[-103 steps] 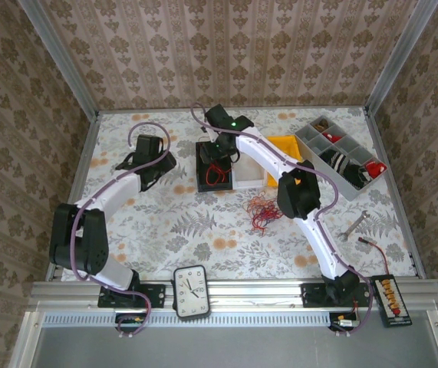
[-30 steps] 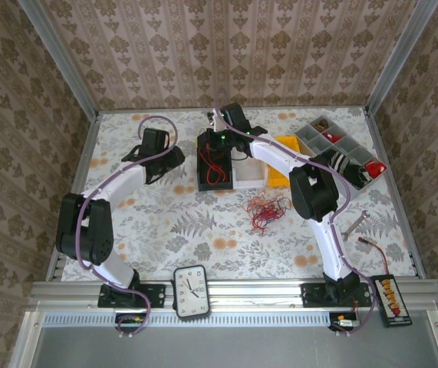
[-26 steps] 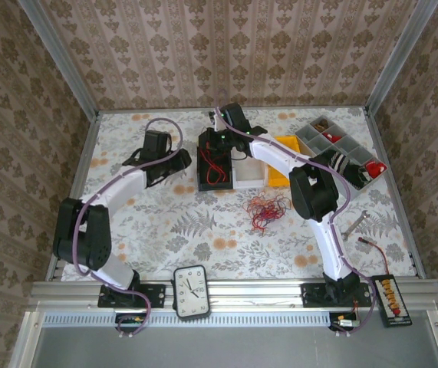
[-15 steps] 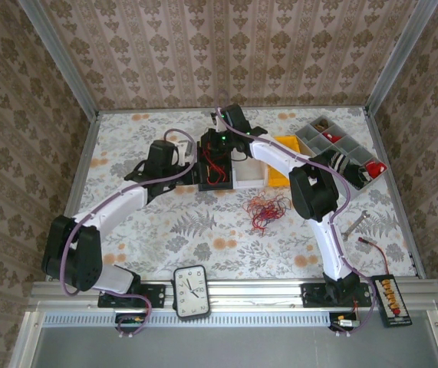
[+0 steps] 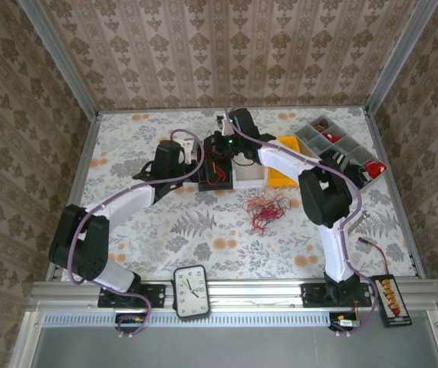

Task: Untangle the cables

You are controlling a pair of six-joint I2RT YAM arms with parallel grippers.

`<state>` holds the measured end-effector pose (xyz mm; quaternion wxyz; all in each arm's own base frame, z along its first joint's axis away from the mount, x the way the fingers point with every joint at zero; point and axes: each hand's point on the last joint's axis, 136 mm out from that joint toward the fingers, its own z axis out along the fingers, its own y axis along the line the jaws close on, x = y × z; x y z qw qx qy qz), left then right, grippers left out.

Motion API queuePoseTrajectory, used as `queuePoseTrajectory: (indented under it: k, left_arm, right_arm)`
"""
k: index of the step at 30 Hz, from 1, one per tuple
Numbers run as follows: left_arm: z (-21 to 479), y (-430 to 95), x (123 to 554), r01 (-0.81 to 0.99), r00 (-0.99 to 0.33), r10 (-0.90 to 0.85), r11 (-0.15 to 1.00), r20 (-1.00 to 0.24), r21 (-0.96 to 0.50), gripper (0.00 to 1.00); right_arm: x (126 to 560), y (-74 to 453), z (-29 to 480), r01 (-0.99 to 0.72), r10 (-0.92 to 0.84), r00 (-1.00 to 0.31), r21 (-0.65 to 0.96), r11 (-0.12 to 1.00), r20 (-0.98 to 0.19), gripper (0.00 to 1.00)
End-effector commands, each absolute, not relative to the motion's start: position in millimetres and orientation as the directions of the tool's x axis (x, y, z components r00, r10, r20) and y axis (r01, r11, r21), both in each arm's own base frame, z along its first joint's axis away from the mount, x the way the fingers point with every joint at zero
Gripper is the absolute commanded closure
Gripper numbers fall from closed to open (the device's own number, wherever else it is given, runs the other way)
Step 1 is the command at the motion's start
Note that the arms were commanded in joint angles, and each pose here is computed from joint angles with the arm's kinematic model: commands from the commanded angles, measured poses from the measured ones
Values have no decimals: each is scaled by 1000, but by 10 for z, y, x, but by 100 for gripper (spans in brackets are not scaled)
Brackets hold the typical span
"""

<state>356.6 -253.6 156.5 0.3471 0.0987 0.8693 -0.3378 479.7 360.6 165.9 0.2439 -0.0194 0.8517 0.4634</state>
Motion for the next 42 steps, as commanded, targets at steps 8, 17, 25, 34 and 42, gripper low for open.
queuePoseTrajectory:
  k: [8,17,25,34,42]
  left_arm:
    - [1941,-2635,3803,433,-645,-206,694,-736,-575,49]
    - [1914,-2716,3712,462,-670,-179,659,-721,-593,50]
    - [1914,-2721,3615,482,-676,-156,646,-720,-593,52]
    - [1907,-2769,3686,487,-674,-158,640,-722,-595,55]
    - [1915,-2852,3772,494,-674,-171,620,-719,-610,59]
  right_arm:
    - [4621,3528,2042,-285,223,-878,838,466,-423,100]
    - [4621,3503,2123,-281,246,-877,856,434,-413,100]
    - [4678,3472,2255,-267,286,-876,885,382,-388,100]
    - [4652,3427,2319,-265,296,-876,893,364,-381,100]
    - [4625,3417,2357,-270,300,-874,895,356,-383,100]
